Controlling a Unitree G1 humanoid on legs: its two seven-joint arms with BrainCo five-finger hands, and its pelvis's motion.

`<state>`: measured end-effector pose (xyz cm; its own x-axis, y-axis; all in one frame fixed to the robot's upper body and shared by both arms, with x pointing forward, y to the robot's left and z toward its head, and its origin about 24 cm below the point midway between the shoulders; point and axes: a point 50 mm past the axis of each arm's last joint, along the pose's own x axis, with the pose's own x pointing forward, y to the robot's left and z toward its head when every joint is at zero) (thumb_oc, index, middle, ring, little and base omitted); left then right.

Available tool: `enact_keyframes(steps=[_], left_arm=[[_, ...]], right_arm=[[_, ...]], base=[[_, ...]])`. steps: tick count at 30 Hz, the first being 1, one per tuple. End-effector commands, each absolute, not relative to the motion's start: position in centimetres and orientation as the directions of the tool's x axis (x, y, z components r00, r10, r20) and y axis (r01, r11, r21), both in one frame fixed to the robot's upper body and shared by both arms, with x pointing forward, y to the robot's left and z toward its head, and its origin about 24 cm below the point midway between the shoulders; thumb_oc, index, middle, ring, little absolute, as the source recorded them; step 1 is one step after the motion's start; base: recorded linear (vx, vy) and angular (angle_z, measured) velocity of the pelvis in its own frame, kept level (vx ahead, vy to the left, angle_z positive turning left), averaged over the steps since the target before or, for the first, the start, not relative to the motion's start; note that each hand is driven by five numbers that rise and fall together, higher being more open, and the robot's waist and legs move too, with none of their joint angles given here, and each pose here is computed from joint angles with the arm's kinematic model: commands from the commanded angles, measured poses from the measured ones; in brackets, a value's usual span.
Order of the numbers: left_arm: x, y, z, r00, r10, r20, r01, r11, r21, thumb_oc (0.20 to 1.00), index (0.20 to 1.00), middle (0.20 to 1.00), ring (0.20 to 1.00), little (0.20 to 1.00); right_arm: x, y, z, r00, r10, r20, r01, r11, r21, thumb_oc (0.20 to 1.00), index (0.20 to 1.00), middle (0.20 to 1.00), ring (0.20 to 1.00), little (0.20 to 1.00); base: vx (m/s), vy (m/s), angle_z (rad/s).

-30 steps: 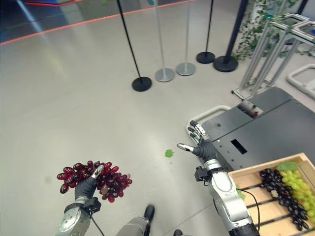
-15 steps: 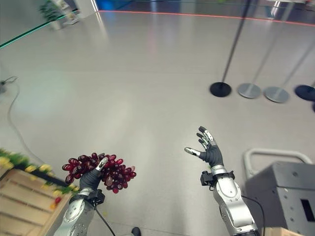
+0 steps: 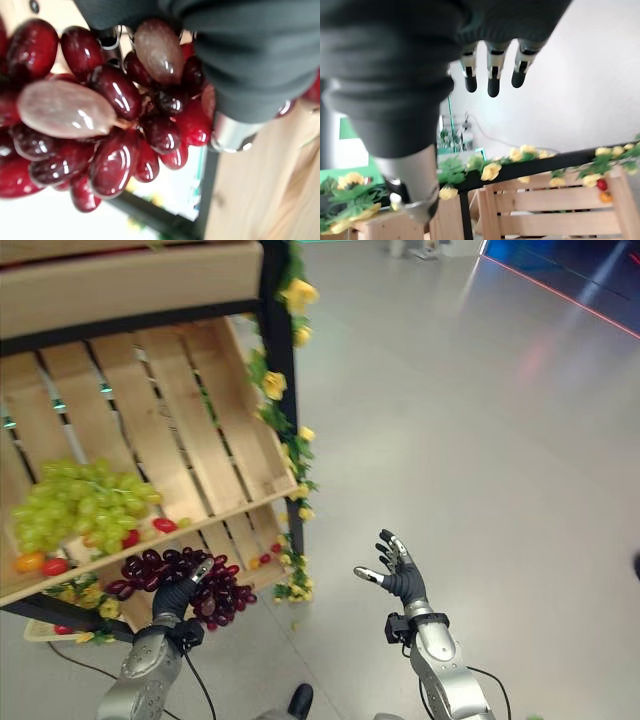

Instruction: Pick up the fruits from the basket on one side to the basket on the other side

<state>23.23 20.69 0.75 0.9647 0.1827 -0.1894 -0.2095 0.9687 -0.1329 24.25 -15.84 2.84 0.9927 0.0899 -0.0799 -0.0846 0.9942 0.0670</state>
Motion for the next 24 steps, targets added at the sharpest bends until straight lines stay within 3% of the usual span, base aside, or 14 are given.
enact_keyframes(steps=[1,5,15,24], left_arm=[[24.9,20.0,5.6,0.991,0.117,0.061,-0.108,0.985,-0.131,0.2,0.2,0.2,0.2,0.2],[23.8,19.8,4.4,0.996,0.084,0.024,-0.08,0.988,-0.13,0.2,0.2,0.2,0.2,0.2],[21.1,21.6,5.7,0.979,0.185,0.082,-0.158,0.951,-0.268,0.2,0.2,0.2,0.2,0.2],[21.0,21.6,7.8,0.977,0.126,0.17,-0.088,0.973,-0.214,0.2,0.2,0.2,0.2,0.2]], right_arm=[[25.1,-17.9,5.3,0.999,0.015,0.046,-0.019,0.996,0.087,1.0,1.0,1.0,1.0,1.0],[24.3,-18.0,4.8,0.998,0.058,0.022,-0.059,0.998,0.036,1.0,1.0,1.0,1.0,1.0],[25.4,-19.1,5.2,0.999,0.029,0.024,-0.029,1.0,-0.003,1.0,1.0,1.0,1.0,1.0],[24.7,-20.3,3.5,0.999,-0.011,-0.053,0.01,0.999,-0.032,1.0,1.0,1.0,1.0,1.0]], base=[[0.31,-0.016,1.97],[0.3,-0.128,1.74],[0.13,-0.048,0.36],[0.1,0.092,0.2]])
